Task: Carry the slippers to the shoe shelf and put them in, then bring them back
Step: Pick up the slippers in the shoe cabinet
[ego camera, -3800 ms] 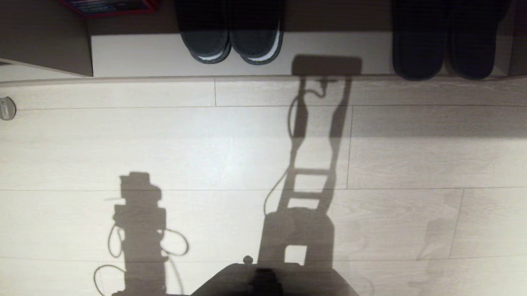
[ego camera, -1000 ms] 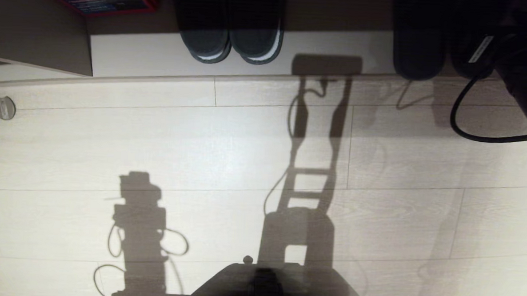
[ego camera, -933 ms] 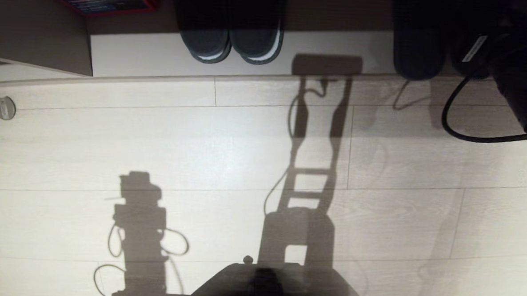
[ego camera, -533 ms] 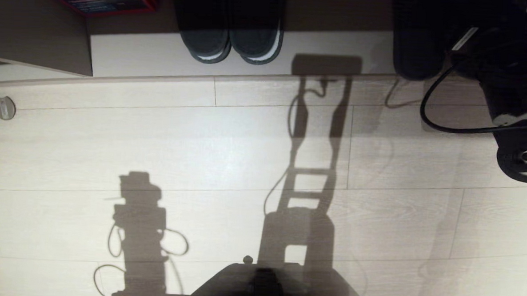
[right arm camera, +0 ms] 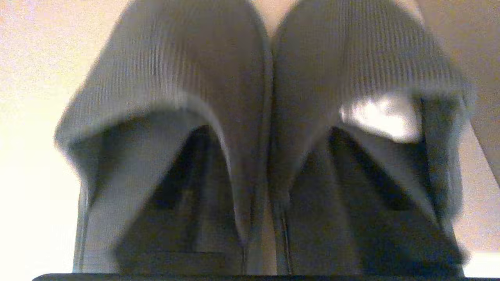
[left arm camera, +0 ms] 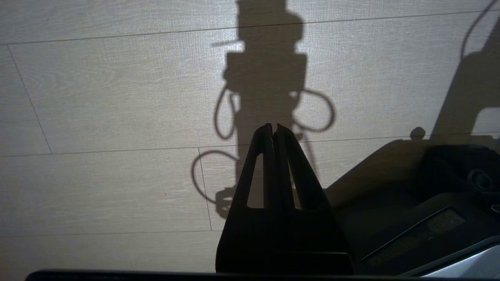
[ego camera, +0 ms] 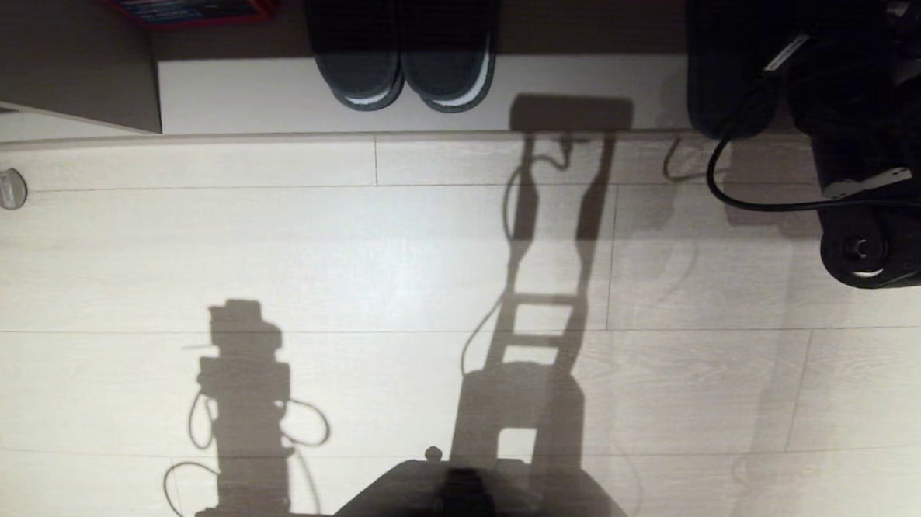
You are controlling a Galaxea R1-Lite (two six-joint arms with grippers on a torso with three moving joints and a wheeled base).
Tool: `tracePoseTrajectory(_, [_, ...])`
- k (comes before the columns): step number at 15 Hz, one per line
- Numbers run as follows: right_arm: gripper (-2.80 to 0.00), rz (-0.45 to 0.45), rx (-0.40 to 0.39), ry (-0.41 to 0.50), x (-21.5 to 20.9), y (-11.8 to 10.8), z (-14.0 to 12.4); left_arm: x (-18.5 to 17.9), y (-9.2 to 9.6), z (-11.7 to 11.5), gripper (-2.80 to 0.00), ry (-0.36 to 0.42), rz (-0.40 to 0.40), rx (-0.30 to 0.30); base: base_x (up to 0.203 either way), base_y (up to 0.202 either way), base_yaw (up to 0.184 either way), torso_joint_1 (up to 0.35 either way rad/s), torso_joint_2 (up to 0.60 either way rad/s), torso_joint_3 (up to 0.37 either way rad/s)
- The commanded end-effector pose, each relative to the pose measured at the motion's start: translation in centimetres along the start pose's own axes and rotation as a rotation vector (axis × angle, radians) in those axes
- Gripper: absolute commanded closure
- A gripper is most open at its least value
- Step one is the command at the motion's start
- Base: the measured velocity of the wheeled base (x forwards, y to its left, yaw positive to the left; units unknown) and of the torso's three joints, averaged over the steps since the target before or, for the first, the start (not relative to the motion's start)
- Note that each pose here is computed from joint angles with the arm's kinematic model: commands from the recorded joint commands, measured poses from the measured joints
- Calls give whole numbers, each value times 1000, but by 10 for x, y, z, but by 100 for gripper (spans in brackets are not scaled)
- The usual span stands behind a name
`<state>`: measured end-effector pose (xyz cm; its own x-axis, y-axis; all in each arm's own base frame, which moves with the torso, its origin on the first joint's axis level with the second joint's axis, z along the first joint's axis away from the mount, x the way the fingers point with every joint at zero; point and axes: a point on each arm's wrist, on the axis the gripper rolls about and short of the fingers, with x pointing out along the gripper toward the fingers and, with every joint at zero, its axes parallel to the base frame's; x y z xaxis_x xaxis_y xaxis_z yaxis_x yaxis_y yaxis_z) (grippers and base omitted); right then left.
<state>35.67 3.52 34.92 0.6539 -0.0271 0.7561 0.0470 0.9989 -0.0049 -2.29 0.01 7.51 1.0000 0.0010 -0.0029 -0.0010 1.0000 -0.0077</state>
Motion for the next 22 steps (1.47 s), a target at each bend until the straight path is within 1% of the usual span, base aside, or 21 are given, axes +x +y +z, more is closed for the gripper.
tracePoseTrajectory(1, [0,1,1,-8,4,1,-8,0,0,0,0,0,1,-1,0,0,0,0,0,0])
tracePoseTrajectory(5, [0,13,2,-7,4,2,-9,0,0,0,0,0,1,-2,0,0,0,0,0,0])
tracePoseTrajectory(7, [0,26,1,-24,4,0,3,0,0,0,0,2,1,-2,0,0,0,0,0,0])
tracePoseTrajectory(8, [0,27,0,-21,4,0,3,0,0,0,0,0,1,-2,0,0,0,0,0,0])
tracePoseTrajectory(9, [0,29,-1,-5,1,-1,7,0,0,0,0,0,1,-2,0,0,0,0,0,0])
tracePoseTrajectory(10, [0,33,-1,6,-3,-3,21,0,0,0,0,0,1,-2,0,0,0,0,0,0])
tracePoseTrajectory(11, [0,44,-2,37,-12,-4,32,0,0,0,0,0,1,-2,0,0,0,0,0,0])
tracePoseTrajectory(12, [0,55,-2,65,-18,-4,37,0,0,0,0,0,1,-2,0,0,0,0,0,0])
tracePoseTrajectory(15, [0,71,1,93,-22,-2,38,0,0,0,0,0,1,-2,0,0,0,0,0,0])
tracePoseTrajectory(16, [0,85,4,124,-31,0,45,0,0,0,0,0,1,-2,0,0,0,0,0,0])
tracePoseTrajectory(17, [0,100,7,159,-48,-1,59,0,0,0,0,0,1,-2,0,0,0,0,0,0])
tracePoseTrajectory(18, [0,113,7,181,-65,-3,80,0,0,0,0,0,1,-2,0,0,0,0,0,0])
tracePoseTrajectory(19, [0,128,8,198,-88,-7,108,0,0,0,0,2,1,-2,0,0,0,0,0,0])
tracePoseTrajectory(20, [0,142,9,221,-110,-11,129,0,0,0,0,1,1,-2,0,0,0,0,0,0])
tracePoseTrajectory(22, [0,179,12,274,-151,-18,162,0,0,0,0,0,1,-2,0,0,0,0,0,0])
